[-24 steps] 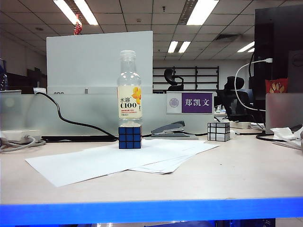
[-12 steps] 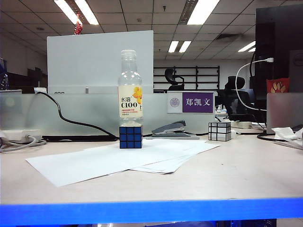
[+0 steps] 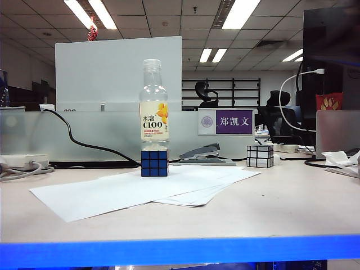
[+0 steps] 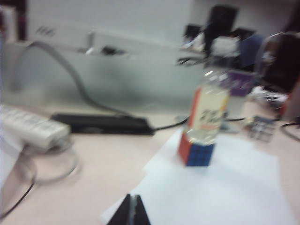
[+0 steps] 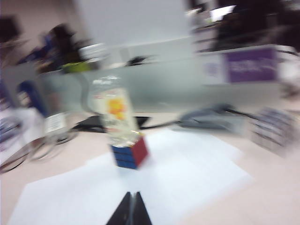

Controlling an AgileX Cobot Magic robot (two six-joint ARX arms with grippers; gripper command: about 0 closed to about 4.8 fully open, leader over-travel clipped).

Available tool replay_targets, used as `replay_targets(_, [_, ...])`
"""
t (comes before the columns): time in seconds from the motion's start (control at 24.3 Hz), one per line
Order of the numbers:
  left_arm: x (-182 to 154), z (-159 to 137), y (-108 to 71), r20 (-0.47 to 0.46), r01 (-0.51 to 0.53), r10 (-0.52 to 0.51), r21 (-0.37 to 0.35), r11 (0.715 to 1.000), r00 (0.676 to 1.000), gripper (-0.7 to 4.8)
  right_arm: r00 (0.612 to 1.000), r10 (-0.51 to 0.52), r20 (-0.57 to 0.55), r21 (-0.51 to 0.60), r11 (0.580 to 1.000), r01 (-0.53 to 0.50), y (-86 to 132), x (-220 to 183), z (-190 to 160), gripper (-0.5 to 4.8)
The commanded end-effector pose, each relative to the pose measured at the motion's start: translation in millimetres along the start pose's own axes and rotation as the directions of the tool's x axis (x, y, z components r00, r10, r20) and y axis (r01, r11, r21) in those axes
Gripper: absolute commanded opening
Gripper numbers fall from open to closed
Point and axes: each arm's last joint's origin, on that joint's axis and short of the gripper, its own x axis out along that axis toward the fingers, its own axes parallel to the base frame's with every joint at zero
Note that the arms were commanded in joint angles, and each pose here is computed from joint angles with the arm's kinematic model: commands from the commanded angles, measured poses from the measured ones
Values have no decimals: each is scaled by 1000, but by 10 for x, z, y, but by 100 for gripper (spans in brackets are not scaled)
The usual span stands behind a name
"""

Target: Flip the plastic bottle upside down.

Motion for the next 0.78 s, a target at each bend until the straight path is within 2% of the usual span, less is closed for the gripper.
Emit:
replay_targets(0.04, [-4, 74, -21, 68, 39, -40, 26, 999, 997, -5, 991, 128, 51, -65, 990, -124, 33, 488, 141, 6])
replay_targets(0.12, [-4, 72, -19, 67, 36, -38, 25, 999, 997, -5, 976, 209, 54, -70, 976, -205, 33, 862, 167, 62])
replay_targets(0.16, [-4, 71, -18, 66, 34, -35, 24, 999, 997, -5, 969, 242, 59, -73, 969, -237, 28, 1018, 180, 112])
replay_targets(0.25, [-4, 70, -19, 65, 36, -37, 23, 999, 997, -5, 951, 304, 55, -54, 952, -301, 15, 1312, 222, 266])
replay_targets(0.29, [-4, 71, -19, 66, 36, -37, 24, 999, 997, -5, 945, 323, 55, -46, 946, -320, 10, 1424, 247, 319])
replay_targets(0.45, [-4, 70, -19, 65, 35, -36, 24, 999, 997, -5, 933, 355, 63, -37, 935, -353, 35, 1844, 397, 454])
replay_targets(0.49, [-4, 71, -19, 66, 35, -36, 24, 999, 997, -5, 932, 356, 64, -47, 934, -354, 36, 1928, 440, 479])
replay_targets(0.66, [-4, 71, -18, 67, 34, -35, 25, 999, 997, -5, 929, 369, 22, -146, 921, -362, 116, 2257, 584, 479])
replay_targets(0.78, [-4, 75, -19, 71, 34, -35, 25, 999, 997, -5, 923, 384, -6, -243, 895, -374, 204, 2420, 616, 479])
